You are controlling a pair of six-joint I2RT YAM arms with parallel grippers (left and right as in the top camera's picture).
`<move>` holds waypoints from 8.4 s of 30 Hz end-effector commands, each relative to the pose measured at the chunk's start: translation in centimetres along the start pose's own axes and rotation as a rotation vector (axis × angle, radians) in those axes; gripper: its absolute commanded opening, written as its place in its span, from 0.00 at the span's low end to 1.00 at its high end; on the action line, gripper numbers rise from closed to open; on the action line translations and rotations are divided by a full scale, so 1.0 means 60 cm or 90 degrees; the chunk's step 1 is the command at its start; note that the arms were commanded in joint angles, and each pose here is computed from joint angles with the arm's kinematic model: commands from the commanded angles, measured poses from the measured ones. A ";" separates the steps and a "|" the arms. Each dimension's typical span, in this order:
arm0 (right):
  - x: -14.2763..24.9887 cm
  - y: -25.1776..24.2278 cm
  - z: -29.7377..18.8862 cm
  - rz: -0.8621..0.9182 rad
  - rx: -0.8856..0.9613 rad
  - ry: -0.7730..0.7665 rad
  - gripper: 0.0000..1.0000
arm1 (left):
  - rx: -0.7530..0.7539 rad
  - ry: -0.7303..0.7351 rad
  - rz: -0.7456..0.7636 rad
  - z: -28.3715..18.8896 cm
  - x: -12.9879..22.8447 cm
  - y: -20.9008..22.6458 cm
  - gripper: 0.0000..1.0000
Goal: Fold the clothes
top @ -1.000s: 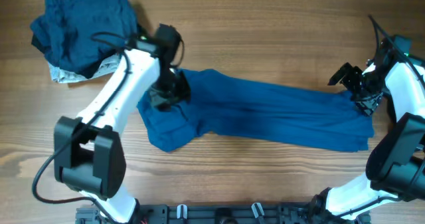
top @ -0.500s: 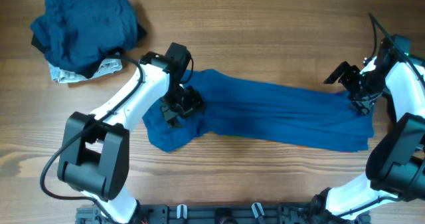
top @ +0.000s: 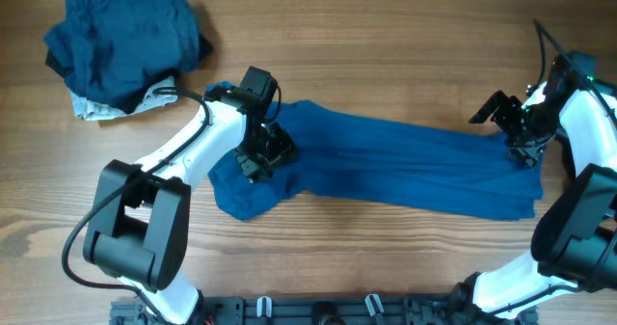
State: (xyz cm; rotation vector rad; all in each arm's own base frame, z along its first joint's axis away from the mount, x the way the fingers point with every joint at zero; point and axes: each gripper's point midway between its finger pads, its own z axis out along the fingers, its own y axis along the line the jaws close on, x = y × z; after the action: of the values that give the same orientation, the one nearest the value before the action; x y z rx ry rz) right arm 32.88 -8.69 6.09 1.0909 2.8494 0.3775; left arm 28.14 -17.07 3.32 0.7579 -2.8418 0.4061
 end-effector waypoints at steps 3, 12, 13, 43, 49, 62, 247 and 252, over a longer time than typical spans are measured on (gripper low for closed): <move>-0.006 0.006 -0.003 -0.009 -0.011 0.001 1.00 | -0.020 -0.010 -0.018 0.008 -0.009 0.013 0.65; -0.005 0.005 -0.003 -0.009 -0.010 0.002 0.99 | -0.007 -0.020 -0.013 0.011 -0.018 0.004 0.15; -0.005 0.005 -0.003 -0.008 -0.010 0.003 0.99 | -0.002 -0.024 -0.011 0.011 -0.020 0.000 0.08; -0.006 -0.014 -0.014 0.001 0.034 -0.009 0.99 | 0.118 -0.274 0.016 -0.141 -0.218 -0.034 0.12; -0.018 -0.043 -0.125 0.061 0.120 -0.129 1.00 | 0.157 -0.354 0.173 -0.257 -0.159 -0.066 0.99; 0.021 -0.165 -0.087 0.206 0.085 -0.064 1.00 | 0.137 -0.327 0.169 -0.250 -0.140 -0.053 1.00; 0.178 0.192 0.003 -0.318 -0.072 -0.102 0.24 | 0.092 -0.269 0.149 -0.228 -0.113 -0.019 1.00; 0.138 0.111 -0.006 -0.260 -0.008 -0.096 0.72 | 0.092 -0.269 0.149 -0.228 -0.113 -0.019 1.00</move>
State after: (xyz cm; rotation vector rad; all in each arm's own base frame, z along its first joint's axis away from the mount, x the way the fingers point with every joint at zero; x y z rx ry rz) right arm 30.99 4.76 8.21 0.4446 2.8362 0.3629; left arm 35.73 -10.77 14.99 0.6257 -3.3345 0.5597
